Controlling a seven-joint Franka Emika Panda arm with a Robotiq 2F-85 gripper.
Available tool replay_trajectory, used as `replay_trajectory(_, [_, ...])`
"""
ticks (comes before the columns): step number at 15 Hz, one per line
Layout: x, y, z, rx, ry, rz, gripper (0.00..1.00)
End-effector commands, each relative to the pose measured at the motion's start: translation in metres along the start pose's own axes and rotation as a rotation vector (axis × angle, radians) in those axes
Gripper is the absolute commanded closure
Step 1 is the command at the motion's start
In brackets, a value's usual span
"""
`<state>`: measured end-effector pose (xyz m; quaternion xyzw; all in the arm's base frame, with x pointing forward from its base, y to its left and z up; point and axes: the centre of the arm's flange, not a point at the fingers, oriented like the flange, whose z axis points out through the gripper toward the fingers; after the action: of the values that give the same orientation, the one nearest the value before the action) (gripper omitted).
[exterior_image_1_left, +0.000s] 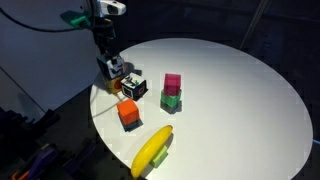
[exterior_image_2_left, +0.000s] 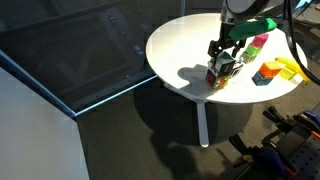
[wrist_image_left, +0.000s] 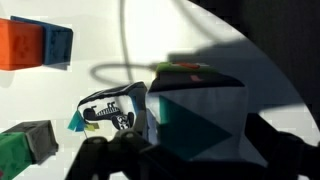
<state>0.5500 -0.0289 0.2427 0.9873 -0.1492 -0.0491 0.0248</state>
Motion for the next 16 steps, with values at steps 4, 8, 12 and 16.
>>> replay_trajectory(4, [-0.011,0.005,-0.019,-0.01,0.008,-0.008,0.0])
replay_trajectory(8, [-0.014,0.005,-0.031,-0.003,0.005,-0.01,0.0])
replay_trajectory(12, [-0.013,0.008,-0.047,0.012,0.01,0.008,0.0])
replay_trajectory(16, [-0.008,0.019,-0.058,0.018,0.029,0.047,0.0])
